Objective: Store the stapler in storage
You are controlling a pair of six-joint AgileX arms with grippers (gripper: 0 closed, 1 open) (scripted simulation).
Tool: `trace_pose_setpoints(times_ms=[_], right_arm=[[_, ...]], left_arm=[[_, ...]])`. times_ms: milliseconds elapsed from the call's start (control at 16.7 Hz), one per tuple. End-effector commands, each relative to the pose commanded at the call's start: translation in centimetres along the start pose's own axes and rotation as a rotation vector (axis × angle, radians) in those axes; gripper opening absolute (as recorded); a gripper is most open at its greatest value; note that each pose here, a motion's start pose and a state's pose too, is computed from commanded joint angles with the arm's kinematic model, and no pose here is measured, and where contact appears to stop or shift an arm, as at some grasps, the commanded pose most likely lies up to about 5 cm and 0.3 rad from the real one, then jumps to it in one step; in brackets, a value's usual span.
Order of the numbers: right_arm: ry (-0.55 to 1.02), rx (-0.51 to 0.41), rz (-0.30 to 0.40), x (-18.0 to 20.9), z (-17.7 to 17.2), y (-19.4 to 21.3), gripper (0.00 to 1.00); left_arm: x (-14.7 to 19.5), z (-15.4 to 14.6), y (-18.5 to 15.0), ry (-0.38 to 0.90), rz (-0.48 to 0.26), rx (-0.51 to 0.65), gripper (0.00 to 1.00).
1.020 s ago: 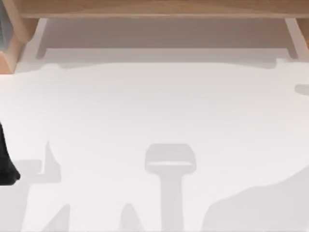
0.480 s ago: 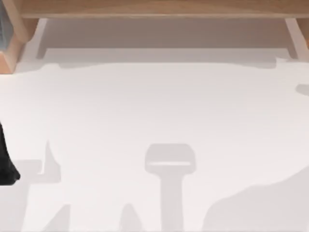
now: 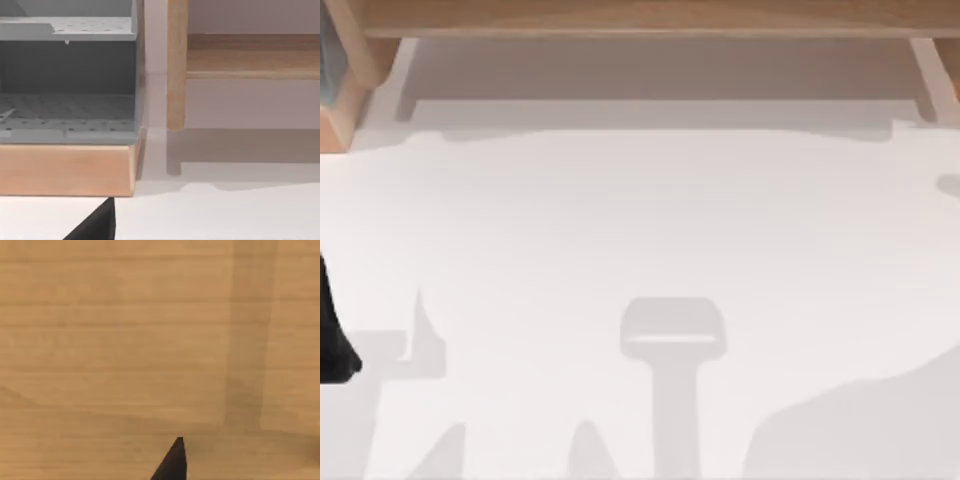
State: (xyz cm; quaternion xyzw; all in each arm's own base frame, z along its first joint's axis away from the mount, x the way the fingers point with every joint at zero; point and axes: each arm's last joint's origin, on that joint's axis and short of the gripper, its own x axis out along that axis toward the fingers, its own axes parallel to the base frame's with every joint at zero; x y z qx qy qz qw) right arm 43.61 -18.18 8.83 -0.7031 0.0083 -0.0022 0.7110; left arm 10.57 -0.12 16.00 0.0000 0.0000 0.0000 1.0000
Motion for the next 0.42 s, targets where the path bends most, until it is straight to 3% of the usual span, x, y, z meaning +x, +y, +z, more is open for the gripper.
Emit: trace_pose_setpoints(times_ms=[120,420], right_arm=[[0.000,0.000,0.000,0.00,0.00,0.00,1.00],[0.000,0.000,0.000,0.00,0.00,0.00,1.00]], left_arm=[[0.00,0.00,0.00,0.000,0.000,0.000,1.00],[0.00,0.00,0.00,0.000,0.000,0.000,1.00]])
